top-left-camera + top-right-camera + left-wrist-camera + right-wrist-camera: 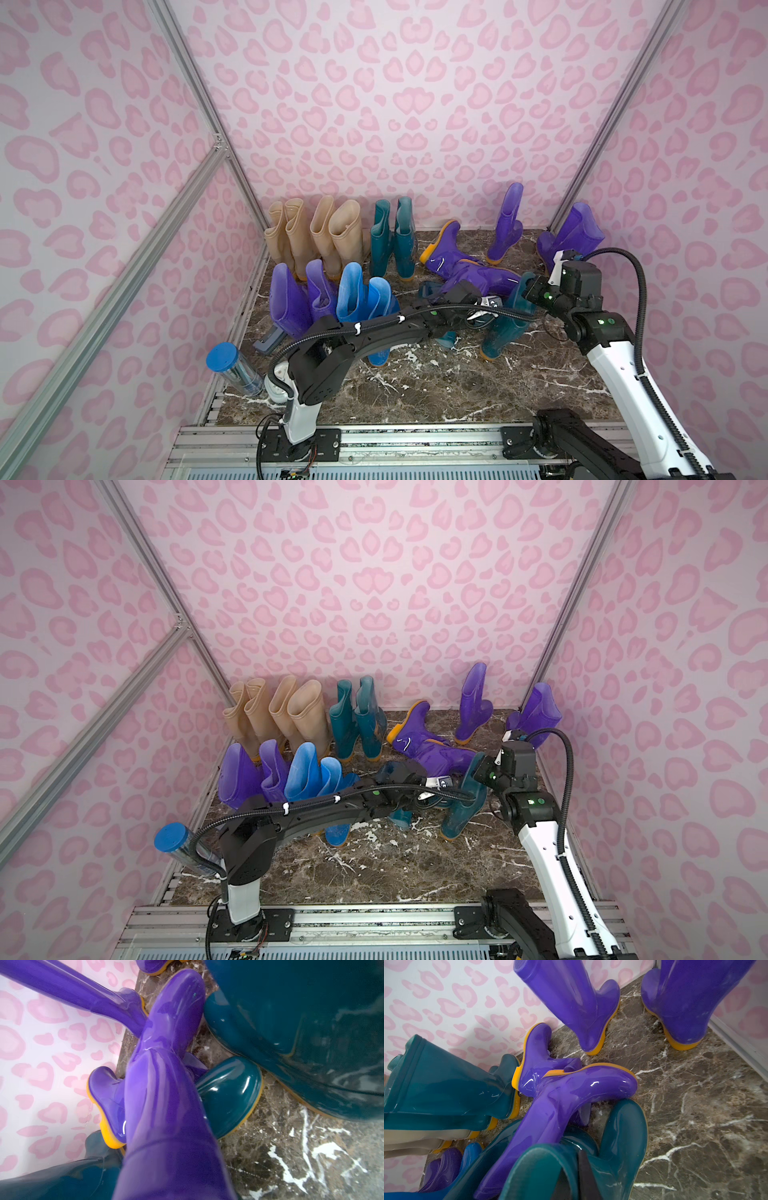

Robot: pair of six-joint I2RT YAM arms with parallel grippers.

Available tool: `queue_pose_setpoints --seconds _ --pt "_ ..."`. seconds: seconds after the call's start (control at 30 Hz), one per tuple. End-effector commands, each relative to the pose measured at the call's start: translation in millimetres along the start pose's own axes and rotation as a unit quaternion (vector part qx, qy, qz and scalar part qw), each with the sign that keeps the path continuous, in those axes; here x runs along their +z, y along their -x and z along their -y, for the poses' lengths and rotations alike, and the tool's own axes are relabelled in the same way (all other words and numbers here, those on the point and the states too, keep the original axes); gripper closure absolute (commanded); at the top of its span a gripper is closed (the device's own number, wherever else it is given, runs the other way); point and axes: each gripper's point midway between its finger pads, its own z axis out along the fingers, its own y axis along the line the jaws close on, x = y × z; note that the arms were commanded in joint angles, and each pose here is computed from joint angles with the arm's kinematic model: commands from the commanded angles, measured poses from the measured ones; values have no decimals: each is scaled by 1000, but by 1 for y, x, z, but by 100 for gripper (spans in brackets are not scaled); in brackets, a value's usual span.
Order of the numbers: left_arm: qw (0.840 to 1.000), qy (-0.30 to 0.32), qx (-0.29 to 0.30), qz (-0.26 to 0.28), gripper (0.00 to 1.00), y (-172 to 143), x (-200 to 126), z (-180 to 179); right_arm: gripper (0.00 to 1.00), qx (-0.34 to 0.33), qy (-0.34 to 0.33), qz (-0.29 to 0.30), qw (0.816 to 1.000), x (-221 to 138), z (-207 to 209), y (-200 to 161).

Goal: Match and arrange rain boots in pairs
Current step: Pick up the rain boot from the rain pile shoes, then place the rain boot at the center of the board.

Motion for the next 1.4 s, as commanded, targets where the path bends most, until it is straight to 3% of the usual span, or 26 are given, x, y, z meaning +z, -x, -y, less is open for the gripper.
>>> queue_pose_setpoints --seconds 0.0,0.27,0.5,0.67,0.7,0.73,0.77,1.0,1.37 --pt "999 -15 -28 2 98 10 -18 -15 100 -7 -4 46 999 -7 0 21" --pt "994 -18 -103 -13 98 41 -50 -61 100 11 -58 131 990 -48 17 54" --pt "988 4 -151 -13 98 65 -63 -94 100 29 -92 93 991 -35 60 43" --pt "983 18 -183 -9 98 73 -74 -108 100 42 -111 97 988 -34 80 39" --pt "982 17 -189 -8 98 74 -78 -110 92 42 -112 104 987 -36 80 42" --pt "980 18 -196 -8 98 75 -82 -112 77 40 -118 106 987 -37 81 44" --pt "979 18 -205 -5 98 77 -87 -115 70 38 -128 106 985 -39 83 47" --pt "964 -40 -263 20 98 90 -115 -106 38 26 -108 138 984 -59 65 74" --pt "932 -98 -339 83 98 116 -179 -112 34 -17 -21 173 985 -98 -12 95"
